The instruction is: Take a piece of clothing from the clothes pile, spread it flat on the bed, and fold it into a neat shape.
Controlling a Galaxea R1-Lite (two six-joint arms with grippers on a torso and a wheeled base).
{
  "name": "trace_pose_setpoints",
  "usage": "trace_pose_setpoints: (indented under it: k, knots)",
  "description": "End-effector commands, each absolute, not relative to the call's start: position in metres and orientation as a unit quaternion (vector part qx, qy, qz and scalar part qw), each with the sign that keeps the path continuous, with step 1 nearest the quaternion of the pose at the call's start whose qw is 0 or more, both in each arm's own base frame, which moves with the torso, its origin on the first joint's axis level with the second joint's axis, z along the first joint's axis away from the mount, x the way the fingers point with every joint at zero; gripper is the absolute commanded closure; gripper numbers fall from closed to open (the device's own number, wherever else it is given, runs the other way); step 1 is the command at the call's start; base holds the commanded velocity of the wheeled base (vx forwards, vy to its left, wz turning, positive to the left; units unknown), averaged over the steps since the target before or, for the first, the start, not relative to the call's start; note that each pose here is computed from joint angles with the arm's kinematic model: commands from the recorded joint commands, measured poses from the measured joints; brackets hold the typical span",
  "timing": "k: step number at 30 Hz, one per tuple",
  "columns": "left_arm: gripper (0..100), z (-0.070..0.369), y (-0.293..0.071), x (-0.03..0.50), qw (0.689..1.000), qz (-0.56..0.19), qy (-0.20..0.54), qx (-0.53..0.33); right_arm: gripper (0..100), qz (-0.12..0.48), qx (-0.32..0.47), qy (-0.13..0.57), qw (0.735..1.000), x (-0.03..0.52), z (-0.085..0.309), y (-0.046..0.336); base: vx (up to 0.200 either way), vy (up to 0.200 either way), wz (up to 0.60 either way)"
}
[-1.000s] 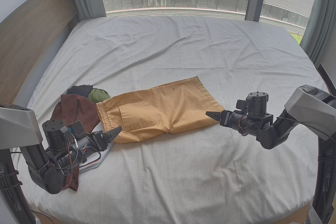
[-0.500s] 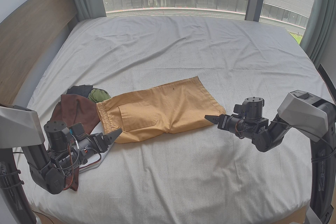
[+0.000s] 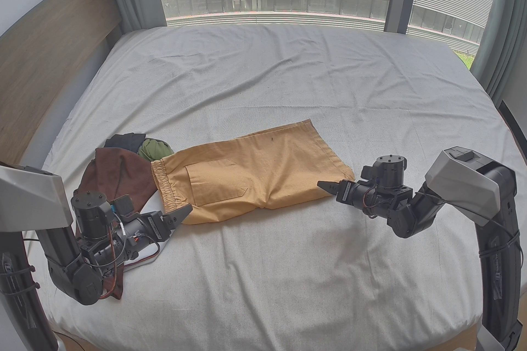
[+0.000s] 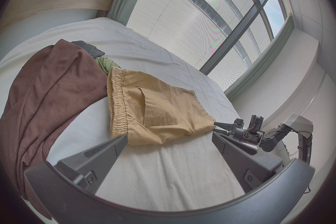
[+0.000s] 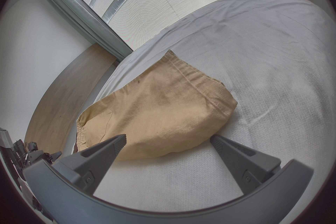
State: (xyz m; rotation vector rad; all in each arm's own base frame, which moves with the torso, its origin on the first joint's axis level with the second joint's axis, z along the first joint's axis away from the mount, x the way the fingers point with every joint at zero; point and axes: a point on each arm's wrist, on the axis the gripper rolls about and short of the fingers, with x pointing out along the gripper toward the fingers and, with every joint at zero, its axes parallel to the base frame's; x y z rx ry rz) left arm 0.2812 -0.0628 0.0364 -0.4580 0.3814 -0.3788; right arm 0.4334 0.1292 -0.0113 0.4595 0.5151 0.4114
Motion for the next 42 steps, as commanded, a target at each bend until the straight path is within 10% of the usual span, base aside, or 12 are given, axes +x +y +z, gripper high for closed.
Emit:
trace_pose_setpoints:
  k: [1, 35, 36, 42]
  knots:
    - [0, 0.034, -0.062, 0.281, 0.938, -0.183, 0.19, -0.225, 0, 0.2, 0.223, 0.257, 0.919, 0.436, -0.021, 0.132, 0.0, 0.0, 0.0]
    - [0, 0.034, -0.061, 0.283, 0.938, -0.181, 0.189, -0.227, 0, 0.198, 0.243, 0.246, 0.917, 0.471, -0.043, 0.205, 0.0, 0.0, 0.0]
    - [0, 0.034, -0.061, 0.283, 0.938, -0.181, 0.19, -0.227, 100, 0.197, 0.243, 0.246, 0.918, 0.471, -0.043, 0.205, 0.0, 0.0, 0.0]
    - [0, 0.032, -0.061, 0.283, 0.938, -0.18, 0.192, -0.227, 100, 0.198, 0.242, 0.24, 0.919, 0.466, -0.038, 0.203, 0.0, 0.0, 0.0]
